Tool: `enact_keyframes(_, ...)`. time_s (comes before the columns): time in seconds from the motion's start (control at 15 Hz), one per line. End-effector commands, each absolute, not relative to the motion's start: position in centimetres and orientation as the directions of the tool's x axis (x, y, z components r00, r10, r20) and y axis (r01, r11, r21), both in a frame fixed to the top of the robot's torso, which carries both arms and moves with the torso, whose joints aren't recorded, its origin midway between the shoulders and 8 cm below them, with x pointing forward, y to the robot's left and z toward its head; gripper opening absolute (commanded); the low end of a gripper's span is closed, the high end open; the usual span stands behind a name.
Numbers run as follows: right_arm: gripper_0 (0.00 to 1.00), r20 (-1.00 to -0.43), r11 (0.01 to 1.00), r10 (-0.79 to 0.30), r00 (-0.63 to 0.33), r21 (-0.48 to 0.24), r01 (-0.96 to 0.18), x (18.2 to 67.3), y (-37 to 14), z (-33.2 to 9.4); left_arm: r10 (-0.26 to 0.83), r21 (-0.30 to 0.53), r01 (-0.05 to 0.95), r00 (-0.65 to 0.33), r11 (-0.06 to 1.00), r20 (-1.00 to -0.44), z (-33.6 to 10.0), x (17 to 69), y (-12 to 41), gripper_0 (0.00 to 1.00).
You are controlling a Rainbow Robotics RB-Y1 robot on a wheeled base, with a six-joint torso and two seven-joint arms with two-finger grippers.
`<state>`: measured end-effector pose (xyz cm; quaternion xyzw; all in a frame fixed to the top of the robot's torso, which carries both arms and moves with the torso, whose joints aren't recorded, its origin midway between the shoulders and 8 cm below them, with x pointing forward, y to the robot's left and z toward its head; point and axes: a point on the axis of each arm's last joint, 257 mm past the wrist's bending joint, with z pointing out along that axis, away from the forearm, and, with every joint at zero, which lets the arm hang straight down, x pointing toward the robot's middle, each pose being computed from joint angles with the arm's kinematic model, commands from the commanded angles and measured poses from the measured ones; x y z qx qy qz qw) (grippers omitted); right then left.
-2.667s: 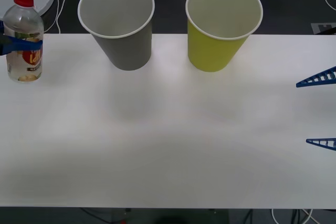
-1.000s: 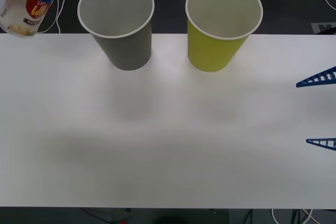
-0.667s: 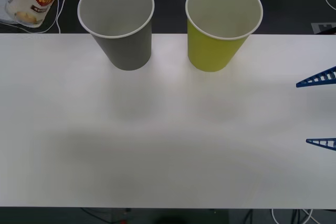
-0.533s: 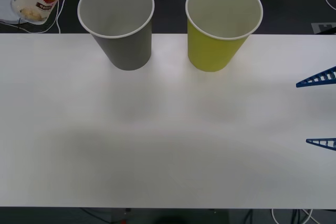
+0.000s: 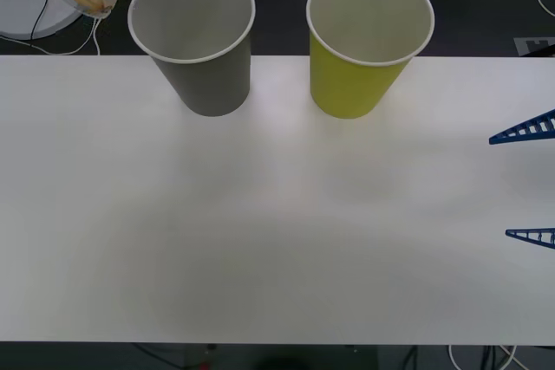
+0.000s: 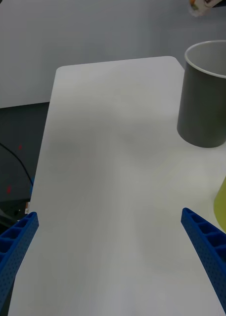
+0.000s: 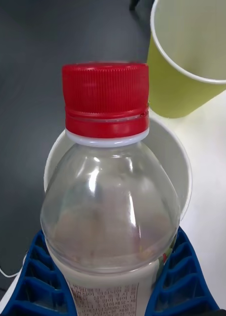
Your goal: Put the can into the green bin and the plastic bottle into the gray bin
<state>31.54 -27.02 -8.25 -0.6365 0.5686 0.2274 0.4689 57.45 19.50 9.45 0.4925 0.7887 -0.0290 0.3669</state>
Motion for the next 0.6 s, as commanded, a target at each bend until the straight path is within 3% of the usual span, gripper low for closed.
enact_keyframes(0.07,1.0,-0.823,0.086,-0.511,0.25,-0.338,-0.937,31.5,-27.0,-8.3,0.755,0.319,0.799,-0.238,0.509,-0.61,9.7,58.1,18.4,0.0)
enact_keyframes(0.6,1.0,-0.823,0.086,-0.511,0.25,-0.338,-0.937,31.5,-27.0,-8.3,0.755,0.334,0.802,-0.207,0.495,-0.622,9.9,60.0,14.7,0.0)
